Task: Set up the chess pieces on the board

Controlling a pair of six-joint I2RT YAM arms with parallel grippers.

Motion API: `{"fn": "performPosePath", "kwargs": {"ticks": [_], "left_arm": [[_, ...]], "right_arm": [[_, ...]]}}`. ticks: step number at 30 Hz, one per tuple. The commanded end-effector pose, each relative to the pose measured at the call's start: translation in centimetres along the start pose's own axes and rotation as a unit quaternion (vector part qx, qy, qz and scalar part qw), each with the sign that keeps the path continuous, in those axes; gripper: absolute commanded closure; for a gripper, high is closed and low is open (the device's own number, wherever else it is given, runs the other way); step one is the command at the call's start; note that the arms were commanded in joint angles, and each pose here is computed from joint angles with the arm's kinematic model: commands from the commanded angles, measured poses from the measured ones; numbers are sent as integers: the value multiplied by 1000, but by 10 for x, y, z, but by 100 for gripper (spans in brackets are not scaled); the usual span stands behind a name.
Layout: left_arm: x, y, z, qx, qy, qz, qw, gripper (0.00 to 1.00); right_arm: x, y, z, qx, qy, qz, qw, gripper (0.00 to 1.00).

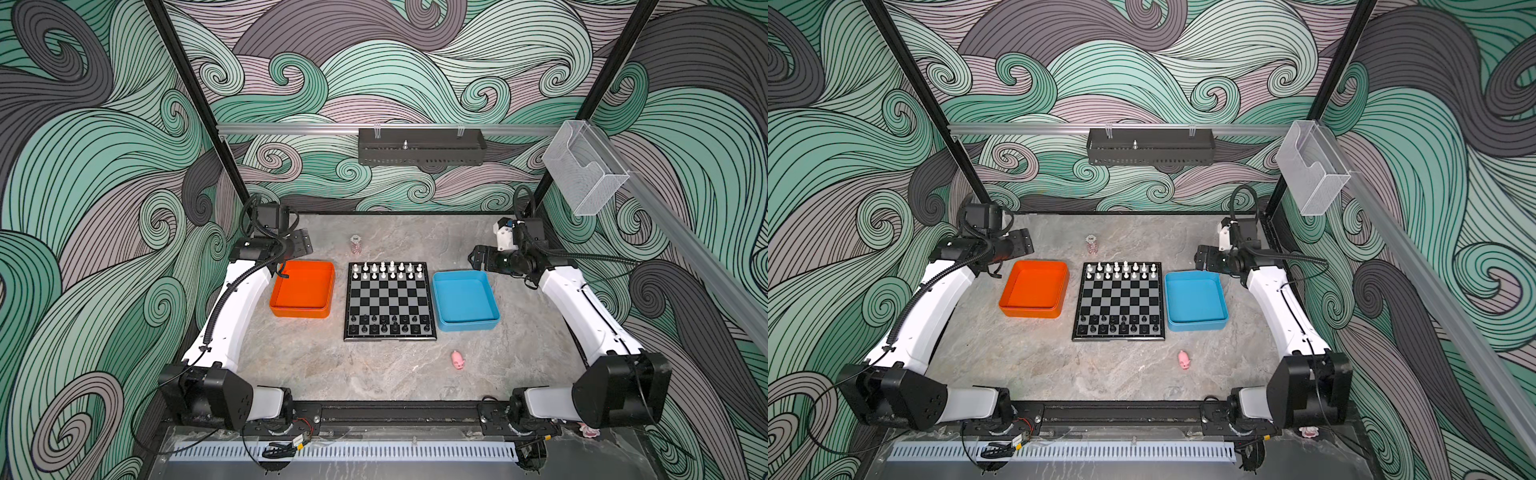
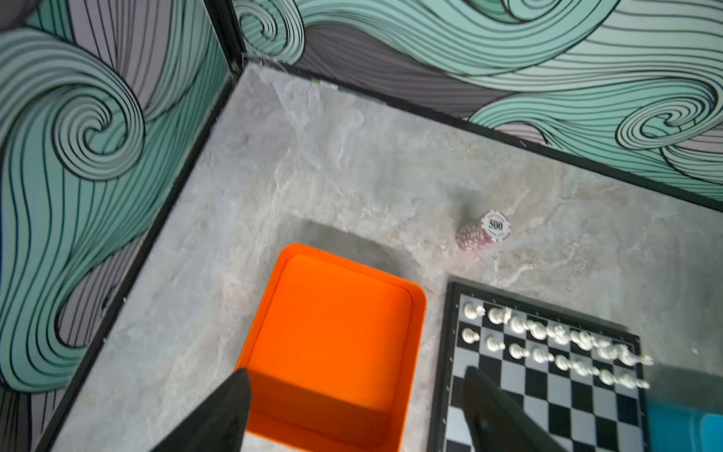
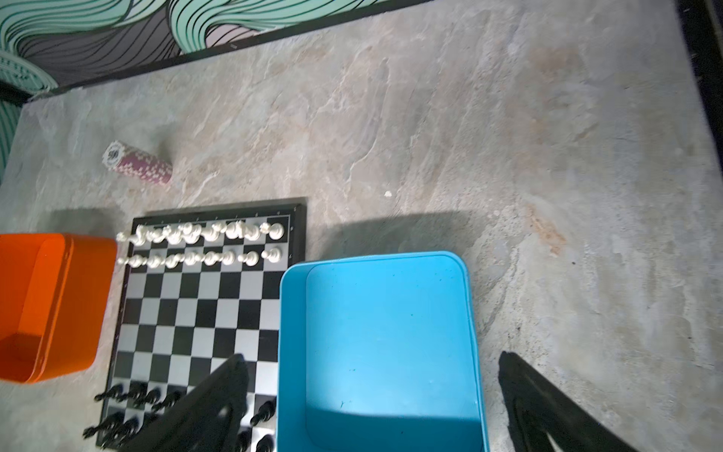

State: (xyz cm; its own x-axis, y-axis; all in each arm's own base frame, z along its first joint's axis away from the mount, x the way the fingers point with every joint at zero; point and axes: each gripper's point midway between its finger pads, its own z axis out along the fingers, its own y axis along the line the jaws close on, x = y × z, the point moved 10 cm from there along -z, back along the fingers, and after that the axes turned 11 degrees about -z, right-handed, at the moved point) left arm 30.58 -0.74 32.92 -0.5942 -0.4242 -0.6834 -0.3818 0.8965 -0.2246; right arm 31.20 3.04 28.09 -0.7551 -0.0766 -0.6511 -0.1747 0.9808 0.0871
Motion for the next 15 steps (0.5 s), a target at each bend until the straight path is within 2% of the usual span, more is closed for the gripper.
{"fn": "performPosePath", "kwargs": {"ticks": [1, 6, 9, 14, 15], "left_arm": [[2, 6, 8, -5, -48, 50, 998, 11], [11, 15, 14, -14, -97, 64, 993, 11], [17, 17, 21, -9, -98, 80, 992, 8], [38, 28, 47, -22, -111, 86, 990, 6], [44, 30, 53, -19, -117, 87, 989, 2]], "right_arm": [[3, -11, 7, 43, -6, 10, 999, 1], [7, -16, 8, 58, -28, -3, 998, 1], [10, -20, 9, 69, -50, -3, 996, 1], [30, -25, 28, 90, -128, -61, 986, 1], [35, -25, 30, 95, -146, -69, 982, 1]]}}
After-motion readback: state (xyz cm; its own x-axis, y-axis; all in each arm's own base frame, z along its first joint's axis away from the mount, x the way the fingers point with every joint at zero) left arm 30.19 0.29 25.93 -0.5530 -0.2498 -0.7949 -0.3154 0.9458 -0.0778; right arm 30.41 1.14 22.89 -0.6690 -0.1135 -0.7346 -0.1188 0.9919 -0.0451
